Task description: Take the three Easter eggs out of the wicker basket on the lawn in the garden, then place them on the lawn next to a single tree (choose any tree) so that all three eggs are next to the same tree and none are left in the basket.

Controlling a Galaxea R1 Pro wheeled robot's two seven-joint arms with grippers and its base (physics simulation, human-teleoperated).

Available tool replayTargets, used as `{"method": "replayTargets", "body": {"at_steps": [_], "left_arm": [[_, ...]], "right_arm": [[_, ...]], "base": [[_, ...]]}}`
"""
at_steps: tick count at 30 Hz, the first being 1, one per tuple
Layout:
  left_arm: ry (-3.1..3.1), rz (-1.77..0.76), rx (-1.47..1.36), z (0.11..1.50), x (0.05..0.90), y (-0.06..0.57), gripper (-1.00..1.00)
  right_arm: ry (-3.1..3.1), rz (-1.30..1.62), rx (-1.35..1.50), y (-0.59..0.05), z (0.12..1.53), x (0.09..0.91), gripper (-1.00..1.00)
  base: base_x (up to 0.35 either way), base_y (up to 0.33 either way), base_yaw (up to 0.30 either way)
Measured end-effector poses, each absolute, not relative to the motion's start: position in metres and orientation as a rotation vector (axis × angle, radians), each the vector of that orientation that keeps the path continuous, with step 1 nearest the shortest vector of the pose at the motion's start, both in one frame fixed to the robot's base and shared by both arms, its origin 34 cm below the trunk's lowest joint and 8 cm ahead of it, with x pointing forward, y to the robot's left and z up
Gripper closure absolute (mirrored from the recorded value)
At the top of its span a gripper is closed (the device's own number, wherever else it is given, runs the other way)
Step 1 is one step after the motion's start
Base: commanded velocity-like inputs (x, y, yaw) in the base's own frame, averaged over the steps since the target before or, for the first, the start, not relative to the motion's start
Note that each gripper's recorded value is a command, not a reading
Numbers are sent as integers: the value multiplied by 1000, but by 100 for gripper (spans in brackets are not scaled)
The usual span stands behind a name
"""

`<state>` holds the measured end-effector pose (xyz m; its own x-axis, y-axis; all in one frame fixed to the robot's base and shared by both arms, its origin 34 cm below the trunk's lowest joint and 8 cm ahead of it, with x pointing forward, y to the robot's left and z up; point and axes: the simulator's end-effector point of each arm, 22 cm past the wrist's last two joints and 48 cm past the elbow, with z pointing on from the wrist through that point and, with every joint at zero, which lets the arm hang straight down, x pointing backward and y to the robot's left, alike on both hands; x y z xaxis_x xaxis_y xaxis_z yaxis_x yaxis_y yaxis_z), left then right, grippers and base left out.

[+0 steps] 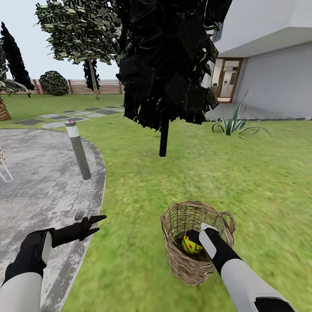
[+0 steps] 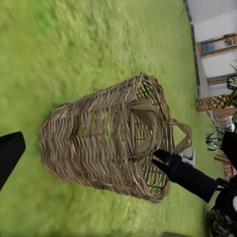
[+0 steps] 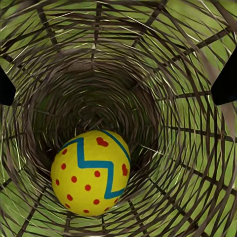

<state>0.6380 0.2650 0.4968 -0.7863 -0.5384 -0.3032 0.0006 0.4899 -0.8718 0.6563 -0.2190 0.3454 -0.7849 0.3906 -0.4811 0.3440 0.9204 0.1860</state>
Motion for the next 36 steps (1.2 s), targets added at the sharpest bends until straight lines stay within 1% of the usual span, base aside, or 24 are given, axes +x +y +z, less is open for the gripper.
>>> {"method": "replayTargets", "body": {"at_steps": [15,20,31,36], "left_arm": [[2184,-1279,-441,497,638,265,-100],[2184,-1279,-441,497,638,265,-100],[2185,-1280,-440,497,638,264,-100],[2185,-1280,-439,497,638,264,-100]], "right_arm": [[2552,120,525,-219,345,656,-100],[2585,125,512,-216,343,651,-100],[2620,120,507,-215,336,644,-100],[2647,112,507,-215,330,639,-100]], "base": [[60,0,0],[166,0,0],[14,0,0],[185,0,0]]}}
